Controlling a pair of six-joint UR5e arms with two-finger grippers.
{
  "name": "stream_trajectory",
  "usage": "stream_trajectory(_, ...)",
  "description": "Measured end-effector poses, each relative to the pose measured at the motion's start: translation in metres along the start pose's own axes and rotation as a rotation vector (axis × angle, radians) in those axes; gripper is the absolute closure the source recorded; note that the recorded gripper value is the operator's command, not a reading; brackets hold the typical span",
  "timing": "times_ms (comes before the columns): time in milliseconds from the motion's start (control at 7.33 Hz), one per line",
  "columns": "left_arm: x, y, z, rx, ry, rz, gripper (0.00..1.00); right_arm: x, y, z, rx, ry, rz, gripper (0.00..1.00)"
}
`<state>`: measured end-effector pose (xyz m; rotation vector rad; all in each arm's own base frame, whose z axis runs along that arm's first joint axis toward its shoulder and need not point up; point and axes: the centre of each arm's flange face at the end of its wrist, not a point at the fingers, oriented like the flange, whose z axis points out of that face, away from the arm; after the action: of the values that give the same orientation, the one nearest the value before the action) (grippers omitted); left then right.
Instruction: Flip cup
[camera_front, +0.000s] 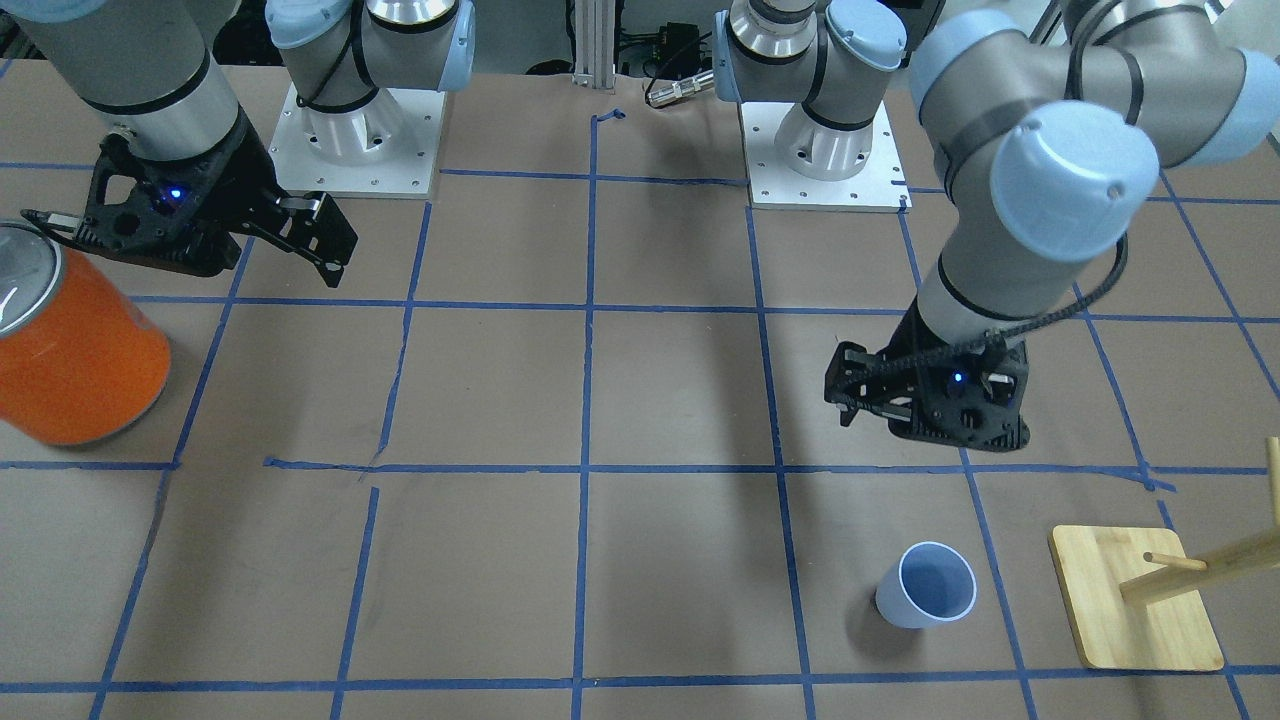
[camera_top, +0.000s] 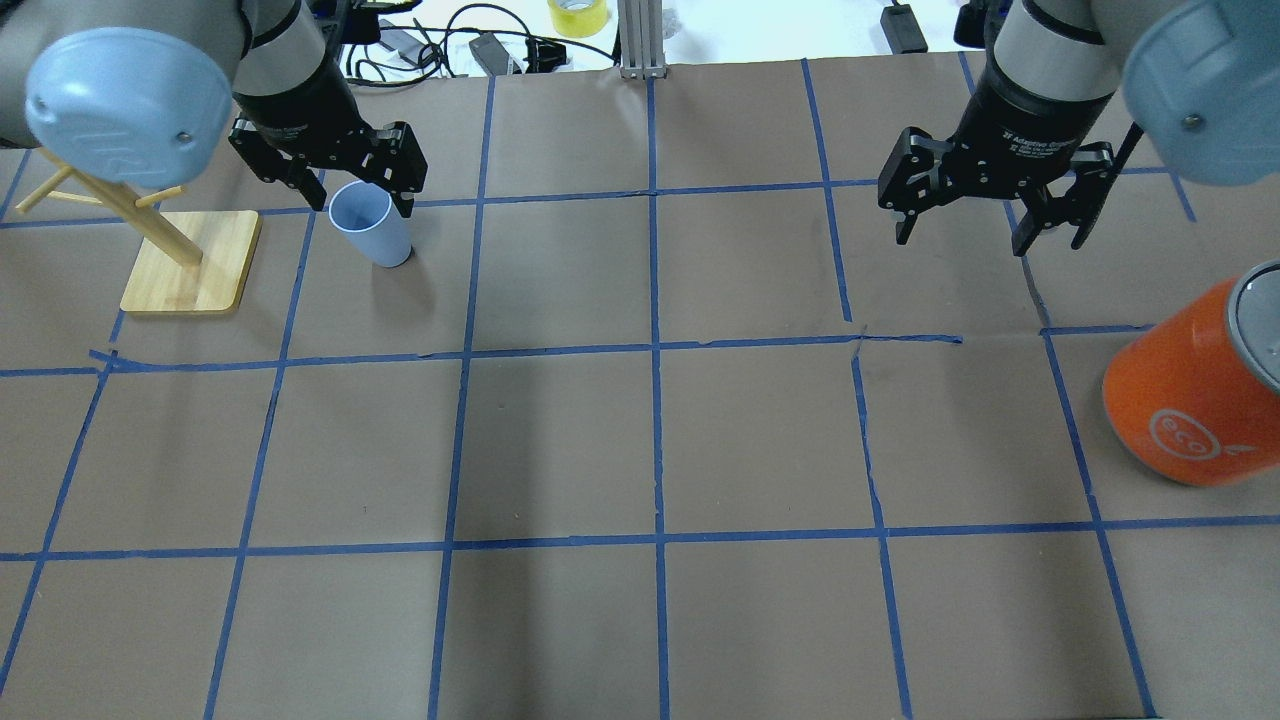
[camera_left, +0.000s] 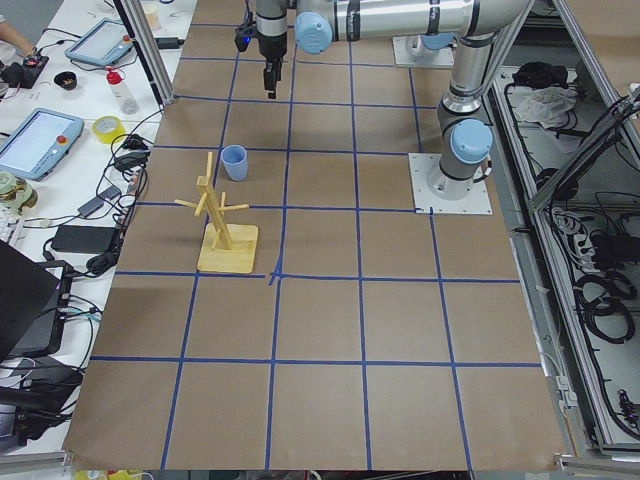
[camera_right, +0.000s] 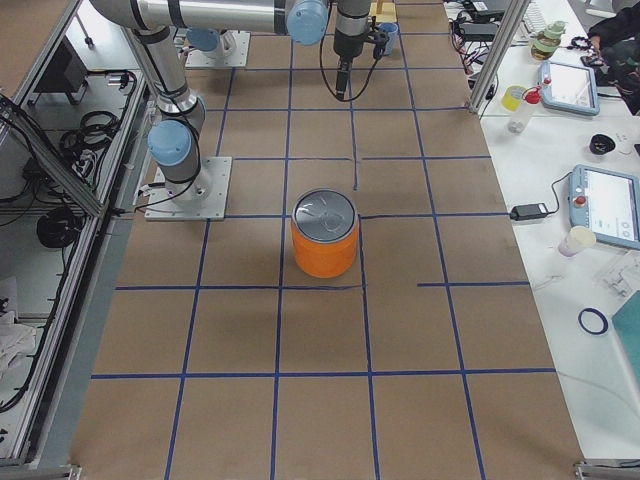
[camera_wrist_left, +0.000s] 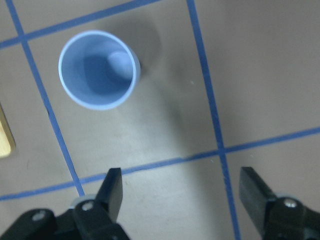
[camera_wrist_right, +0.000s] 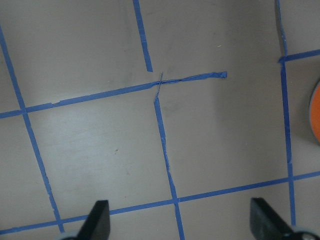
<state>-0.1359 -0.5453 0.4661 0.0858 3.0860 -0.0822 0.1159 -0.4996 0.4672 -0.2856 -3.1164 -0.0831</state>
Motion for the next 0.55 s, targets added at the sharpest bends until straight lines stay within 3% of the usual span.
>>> stream_trajectory(273, 0.006, 0.038, -0.044, 0.021, -0.002, -0.074, 0.07, 0.000, 0.000, 0.000, 0.000, 0.001, -0.001, 0.00)
stream_trajectory(545, 0.007, 0.052, -0.060, 0.037, 0.009, -0.130, 0.02, 0.000, 0.000, 0.000, 0.000, 0.001, -0.002, 0.00)
